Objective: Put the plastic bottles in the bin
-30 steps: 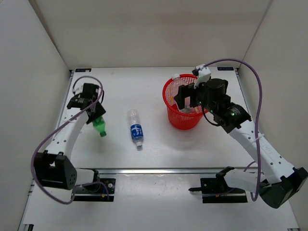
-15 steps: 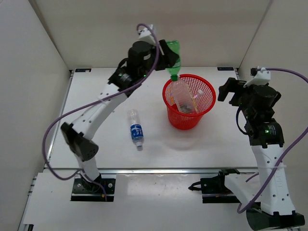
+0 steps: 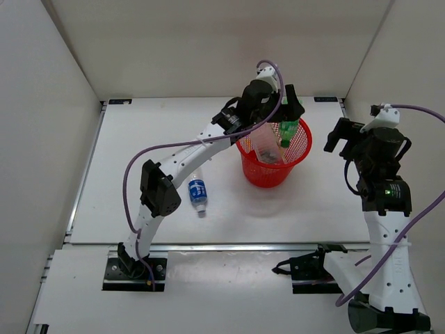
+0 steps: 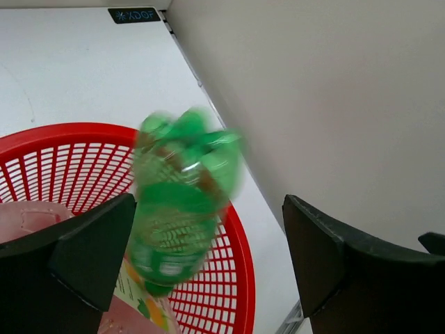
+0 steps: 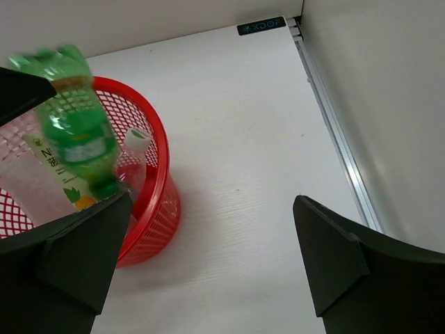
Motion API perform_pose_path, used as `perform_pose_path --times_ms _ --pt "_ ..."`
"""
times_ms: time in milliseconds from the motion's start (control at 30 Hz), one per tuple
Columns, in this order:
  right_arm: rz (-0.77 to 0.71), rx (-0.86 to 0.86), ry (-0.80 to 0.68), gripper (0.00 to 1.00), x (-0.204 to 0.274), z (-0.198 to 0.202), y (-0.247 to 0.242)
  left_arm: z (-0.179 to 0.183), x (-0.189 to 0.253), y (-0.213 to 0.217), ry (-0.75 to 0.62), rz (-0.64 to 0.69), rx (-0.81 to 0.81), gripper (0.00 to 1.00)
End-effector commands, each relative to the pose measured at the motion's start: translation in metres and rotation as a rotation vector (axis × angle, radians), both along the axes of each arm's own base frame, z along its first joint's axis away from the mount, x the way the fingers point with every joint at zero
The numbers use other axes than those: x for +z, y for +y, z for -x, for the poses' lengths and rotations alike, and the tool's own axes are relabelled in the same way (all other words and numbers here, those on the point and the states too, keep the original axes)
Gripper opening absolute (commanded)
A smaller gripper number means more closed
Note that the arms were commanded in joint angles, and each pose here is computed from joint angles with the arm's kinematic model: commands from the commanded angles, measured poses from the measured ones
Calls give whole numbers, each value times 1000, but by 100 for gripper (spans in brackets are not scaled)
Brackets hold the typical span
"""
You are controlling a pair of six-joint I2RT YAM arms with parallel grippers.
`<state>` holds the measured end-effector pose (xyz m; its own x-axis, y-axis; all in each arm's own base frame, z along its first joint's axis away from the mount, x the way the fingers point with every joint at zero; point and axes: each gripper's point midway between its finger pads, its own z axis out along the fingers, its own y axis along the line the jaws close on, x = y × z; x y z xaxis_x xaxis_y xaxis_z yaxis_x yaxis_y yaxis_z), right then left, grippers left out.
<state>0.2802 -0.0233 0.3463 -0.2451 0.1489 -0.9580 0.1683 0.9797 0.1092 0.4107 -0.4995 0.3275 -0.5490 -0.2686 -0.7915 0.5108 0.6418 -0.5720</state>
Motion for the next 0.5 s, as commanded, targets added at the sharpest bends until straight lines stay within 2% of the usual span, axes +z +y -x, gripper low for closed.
perform_pose_path --times_ms 0,167,233,300,333,367,400,433,467 --pt "9 8 -9 99 2 1 1 34 74 9 -92 65 -44 99" --pt "9 106 11 99 2 -8 29 49 113 41 -152 65 4 99" --pt "16 156 -4 99 9 -11 49 58 135 68 -187 44 48 99" --pt "27 254 -21 99 16 -13 75 57 144 102 -163 30 102 99" --pt "22 332 -17 99 17 -15 97 50 138 133 -130 1 154 98" --pt "23 380 4 99 14 -21 113 37 113 156 -69 -41 205 99" --pt "34 467 5 99 19 -15 139 45 121 185 -60 -35 265 99" --pt "50 541 18 99 17 -15 171 43 101 222 -21 -68 345 99" --pt "90 552 62 99 0 -21 188 34 55 251 59 -133 418 99"
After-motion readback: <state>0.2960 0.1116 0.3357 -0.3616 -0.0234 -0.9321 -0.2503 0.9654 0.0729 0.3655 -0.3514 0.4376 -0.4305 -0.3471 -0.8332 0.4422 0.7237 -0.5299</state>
